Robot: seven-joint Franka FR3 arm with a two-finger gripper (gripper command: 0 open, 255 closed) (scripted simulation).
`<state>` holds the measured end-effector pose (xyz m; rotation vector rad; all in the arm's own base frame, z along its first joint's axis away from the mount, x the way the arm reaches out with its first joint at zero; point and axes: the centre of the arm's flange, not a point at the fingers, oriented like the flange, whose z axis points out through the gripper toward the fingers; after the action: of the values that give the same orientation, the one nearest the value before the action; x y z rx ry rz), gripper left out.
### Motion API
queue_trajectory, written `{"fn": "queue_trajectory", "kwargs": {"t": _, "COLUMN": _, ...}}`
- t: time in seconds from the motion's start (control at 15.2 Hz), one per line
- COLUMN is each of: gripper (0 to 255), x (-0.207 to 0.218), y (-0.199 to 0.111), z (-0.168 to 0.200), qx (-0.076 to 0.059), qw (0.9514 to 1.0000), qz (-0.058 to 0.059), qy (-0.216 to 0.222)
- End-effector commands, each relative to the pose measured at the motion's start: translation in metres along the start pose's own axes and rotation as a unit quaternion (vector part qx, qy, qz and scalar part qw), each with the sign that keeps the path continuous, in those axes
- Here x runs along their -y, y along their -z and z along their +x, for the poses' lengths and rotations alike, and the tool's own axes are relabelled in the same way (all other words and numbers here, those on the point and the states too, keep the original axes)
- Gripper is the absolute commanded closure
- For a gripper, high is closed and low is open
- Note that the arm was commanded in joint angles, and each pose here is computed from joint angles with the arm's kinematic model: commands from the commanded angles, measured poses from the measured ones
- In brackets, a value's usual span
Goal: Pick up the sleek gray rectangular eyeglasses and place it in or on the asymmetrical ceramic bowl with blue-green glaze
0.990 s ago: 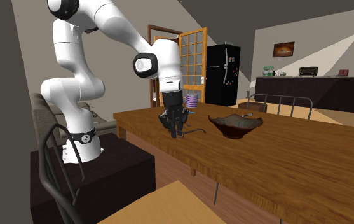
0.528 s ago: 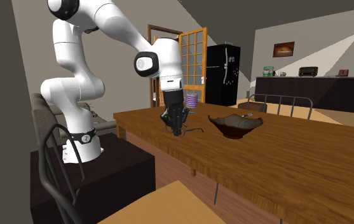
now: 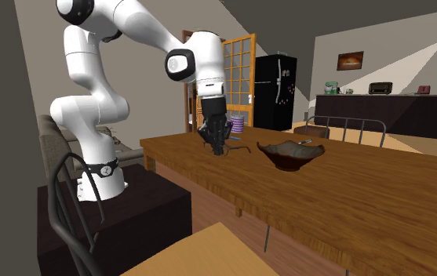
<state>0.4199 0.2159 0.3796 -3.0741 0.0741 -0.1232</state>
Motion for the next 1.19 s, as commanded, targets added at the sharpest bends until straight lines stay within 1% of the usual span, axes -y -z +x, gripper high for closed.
{"fn": "queue_trajectory", "kwargs": {"t": 0.0, "gripper": 255, "x": 0.001, "y": 0.011, "z": 0.001, "qx": 0.0, "qw": 1.0, "qz": 0.0, "qy": 0.0}}
{"fn": "queue_trajectory", "kwargs": {"t": 1.12, "gripper": 255, "x": 0.007, "y": 0.1, "z": 0.008, "qx": 0.0, "qw": 1.0, "qz": 0.0, "qy": 0.0}}
